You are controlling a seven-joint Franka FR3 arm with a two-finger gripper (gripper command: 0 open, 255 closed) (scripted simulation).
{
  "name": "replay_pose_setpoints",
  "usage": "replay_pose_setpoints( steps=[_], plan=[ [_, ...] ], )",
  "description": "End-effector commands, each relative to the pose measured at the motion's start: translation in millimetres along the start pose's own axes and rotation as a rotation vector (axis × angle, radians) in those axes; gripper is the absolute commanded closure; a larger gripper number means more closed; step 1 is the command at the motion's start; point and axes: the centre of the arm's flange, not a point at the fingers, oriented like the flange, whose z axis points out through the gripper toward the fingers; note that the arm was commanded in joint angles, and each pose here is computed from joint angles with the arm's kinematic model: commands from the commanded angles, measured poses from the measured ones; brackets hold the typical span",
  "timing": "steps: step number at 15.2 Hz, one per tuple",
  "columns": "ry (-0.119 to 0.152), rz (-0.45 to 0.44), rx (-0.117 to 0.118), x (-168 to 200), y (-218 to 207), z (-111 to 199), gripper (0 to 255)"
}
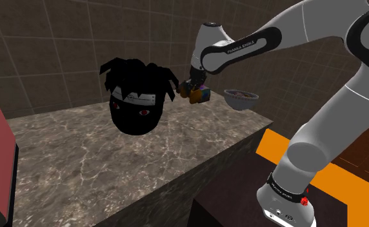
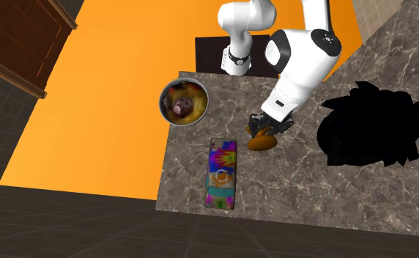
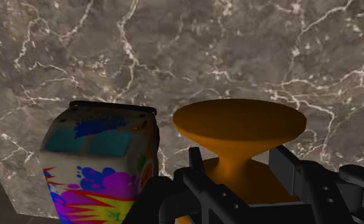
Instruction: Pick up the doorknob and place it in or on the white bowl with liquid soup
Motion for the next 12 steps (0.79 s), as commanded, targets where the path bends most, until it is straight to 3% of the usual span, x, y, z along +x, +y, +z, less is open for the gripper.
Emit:
replay_pose_setpoints(
  steps=[1, 12],
  plan=[
    [0.0, 0.0, 0.0, 2.9, 0.8, -10.4, 255],
    [0.0, 0.0, 0.0, 18.8, 9.9, -65.5, 255]
  ],
)
